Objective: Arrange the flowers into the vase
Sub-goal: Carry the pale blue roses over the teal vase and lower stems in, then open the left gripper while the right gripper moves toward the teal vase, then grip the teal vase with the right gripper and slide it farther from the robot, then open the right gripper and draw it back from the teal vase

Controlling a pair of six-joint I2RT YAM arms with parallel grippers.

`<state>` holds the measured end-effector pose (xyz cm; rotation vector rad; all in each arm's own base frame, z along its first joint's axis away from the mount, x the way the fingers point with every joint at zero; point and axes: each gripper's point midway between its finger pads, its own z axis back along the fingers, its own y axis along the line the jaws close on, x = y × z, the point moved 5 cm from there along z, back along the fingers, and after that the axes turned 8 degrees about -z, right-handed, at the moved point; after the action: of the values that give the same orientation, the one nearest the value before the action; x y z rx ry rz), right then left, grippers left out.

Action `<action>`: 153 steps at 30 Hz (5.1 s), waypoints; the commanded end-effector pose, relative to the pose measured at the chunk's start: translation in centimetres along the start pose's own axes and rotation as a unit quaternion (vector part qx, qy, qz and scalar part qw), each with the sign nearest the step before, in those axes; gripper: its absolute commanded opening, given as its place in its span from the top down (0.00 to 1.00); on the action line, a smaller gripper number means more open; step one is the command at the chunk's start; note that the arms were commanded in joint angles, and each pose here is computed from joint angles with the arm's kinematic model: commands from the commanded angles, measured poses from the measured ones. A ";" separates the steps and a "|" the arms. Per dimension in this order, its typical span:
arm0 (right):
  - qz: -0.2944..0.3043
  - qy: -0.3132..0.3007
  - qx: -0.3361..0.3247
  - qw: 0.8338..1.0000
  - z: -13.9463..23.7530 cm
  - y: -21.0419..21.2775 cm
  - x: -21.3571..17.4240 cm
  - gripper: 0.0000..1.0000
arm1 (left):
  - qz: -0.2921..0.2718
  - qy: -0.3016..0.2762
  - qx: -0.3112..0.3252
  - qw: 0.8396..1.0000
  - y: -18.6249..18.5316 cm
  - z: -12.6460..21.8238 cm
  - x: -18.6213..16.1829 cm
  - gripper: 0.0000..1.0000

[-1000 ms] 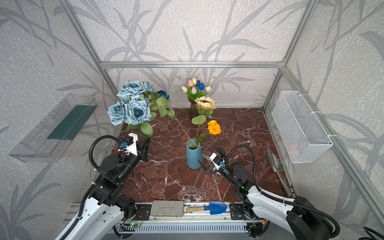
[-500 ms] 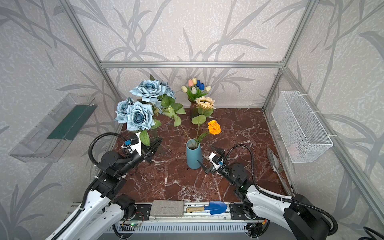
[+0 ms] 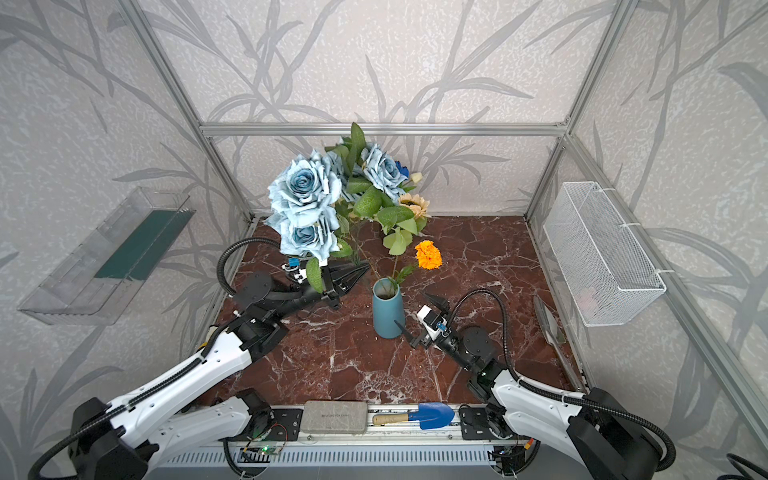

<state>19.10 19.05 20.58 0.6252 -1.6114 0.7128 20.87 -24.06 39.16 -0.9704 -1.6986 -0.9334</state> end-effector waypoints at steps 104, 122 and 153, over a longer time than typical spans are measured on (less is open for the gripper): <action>-0.072 -0.032 -0.006 0.997 -11.7 -7.3 1.6 0.77 | -0.051 0.199 0.241 0.948 2.6 9.3 -17.1 0.09; -0.044 -0.064 -0.144 0.987 -12.4 -24.8 -1.1 0.84 | -0.060 0.209 0.246 0.944 3.1 9.4 -18.0 0.09; 0.004 -0.059 -0.191 0.980 -16.3 -32.0 -3.2 0.29 | -0.082 0.217 0.250 0.940 3.7 8.9 -18.5 0.09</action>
<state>54.09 10.40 18.94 0.4168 -1.6348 0.3332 25.25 -18.04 18.28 -0.2768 -1.4728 -0.7011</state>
